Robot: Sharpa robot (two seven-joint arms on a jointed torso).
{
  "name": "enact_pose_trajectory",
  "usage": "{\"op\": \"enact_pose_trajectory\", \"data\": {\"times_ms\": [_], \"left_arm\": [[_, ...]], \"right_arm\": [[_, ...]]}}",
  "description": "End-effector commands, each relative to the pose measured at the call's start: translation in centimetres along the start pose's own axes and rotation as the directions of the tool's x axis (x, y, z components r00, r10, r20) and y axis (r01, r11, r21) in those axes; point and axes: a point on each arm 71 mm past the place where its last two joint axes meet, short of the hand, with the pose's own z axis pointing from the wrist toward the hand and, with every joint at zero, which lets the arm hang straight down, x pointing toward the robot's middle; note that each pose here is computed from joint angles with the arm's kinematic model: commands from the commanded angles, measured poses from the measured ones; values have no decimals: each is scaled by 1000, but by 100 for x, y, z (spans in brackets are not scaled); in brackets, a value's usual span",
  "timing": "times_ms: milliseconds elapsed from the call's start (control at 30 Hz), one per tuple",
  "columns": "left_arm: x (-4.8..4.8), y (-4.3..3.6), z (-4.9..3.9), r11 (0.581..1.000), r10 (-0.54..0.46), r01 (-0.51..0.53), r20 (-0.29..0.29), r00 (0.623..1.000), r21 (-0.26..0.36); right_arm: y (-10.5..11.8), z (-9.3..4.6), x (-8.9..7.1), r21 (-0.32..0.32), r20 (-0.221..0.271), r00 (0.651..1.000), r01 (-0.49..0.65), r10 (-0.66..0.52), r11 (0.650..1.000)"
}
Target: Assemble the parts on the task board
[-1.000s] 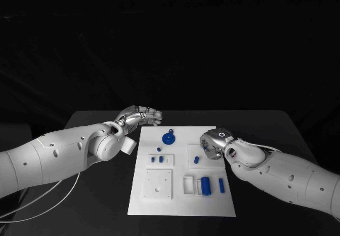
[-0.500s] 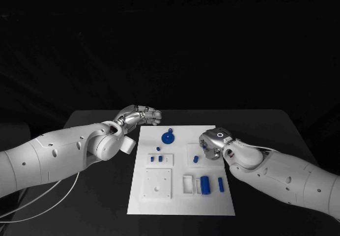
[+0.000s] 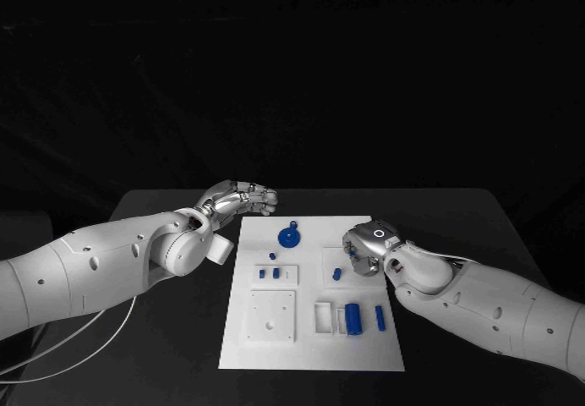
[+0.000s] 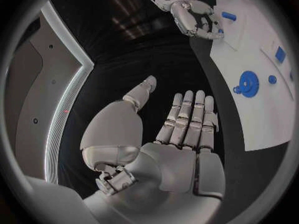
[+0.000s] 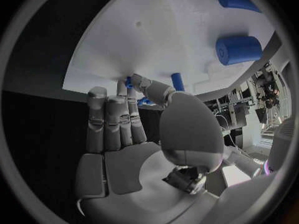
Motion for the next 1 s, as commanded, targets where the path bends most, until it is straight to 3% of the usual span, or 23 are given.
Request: {"op": "enact_pose_trajectory", "data": {"times_ms": [33, 1000], "left_arm": [[0, -21, 6, 1000, -5, 5, 3, 1000, 17], [-57, -9, -5, 1000, -17, 17, 17, 1000, 10]], "right_arm": [[35, -15, 49, -8, -12, 1000, 14, -14, 1000], [-30, -32, -112, 12, 51, 999, -15, 14, 1000]]}}
